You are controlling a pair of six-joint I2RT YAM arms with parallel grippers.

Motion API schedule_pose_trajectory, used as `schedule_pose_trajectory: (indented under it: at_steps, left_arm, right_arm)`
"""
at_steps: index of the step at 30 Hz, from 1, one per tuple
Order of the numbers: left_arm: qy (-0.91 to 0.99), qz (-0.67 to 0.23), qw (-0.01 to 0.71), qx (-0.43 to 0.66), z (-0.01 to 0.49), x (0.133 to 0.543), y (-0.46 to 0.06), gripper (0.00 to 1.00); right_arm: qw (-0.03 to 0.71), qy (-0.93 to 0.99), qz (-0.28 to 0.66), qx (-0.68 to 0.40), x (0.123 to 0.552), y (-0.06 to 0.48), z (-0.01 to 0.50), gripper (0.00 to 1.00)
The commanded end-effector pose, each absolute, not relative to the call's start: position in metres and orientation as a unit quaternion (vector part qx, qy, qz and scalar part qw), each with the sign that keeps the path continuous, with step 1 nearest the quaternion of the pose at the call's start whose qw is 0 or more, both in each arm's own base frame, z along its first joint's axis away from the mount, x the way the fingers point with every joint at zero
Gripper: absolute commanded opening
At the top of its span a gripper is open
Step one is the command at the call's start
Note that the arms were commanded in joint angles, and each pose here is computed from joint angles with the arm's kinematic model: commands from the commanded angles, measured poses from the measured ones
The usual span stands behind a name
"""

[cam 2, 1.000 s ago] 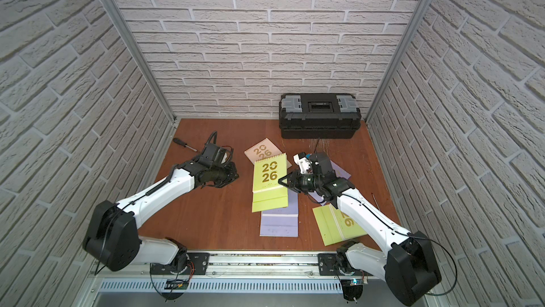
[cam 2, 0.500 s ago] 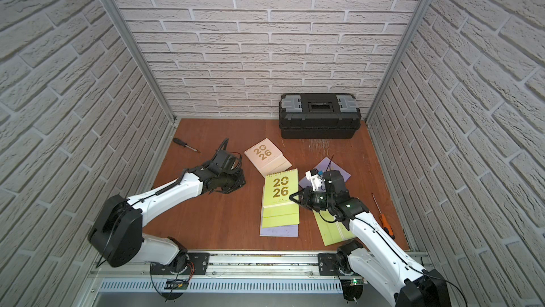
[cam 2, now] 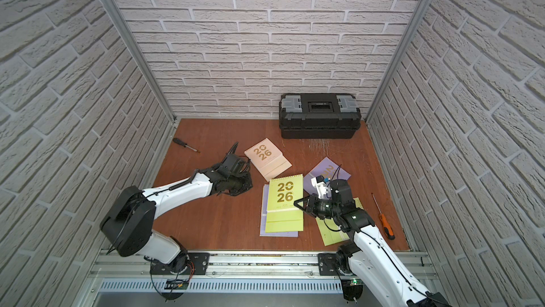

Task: Stack the calendars
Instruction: Place the calendar at the calendar.

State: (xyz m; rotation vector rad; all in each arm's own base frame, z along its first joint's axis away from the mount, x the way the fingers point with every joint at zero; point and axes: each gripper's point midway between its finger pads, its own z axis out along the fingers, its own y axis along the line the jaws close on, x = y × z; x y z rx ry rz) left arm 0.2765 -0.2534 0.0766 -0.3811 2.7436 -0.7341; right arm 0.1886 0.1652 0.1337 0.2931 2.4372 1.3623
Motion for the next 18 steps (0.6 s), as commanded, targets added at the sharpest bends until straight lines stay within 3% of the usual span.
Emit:
schedule_pose_trajectory:
  at_steps: [1, 18]
  left_arm:
    - [0.947, -0.255, 0.139, -0.135, 0.07, 0.277, -0.257, 0.0]
    - [0.947, -0.272, 0.112, -0.132, 0.048, 0.273, -0.28, 0.0]
  right_arm:
    - [0.18, 0.84, 0.507, 0.075, 0.187, 0.17, 0.146, 0.03]
    - [0.184, 0.818, 0.542, 0.057, 0.197, 0.18, 0.135, 0.03]
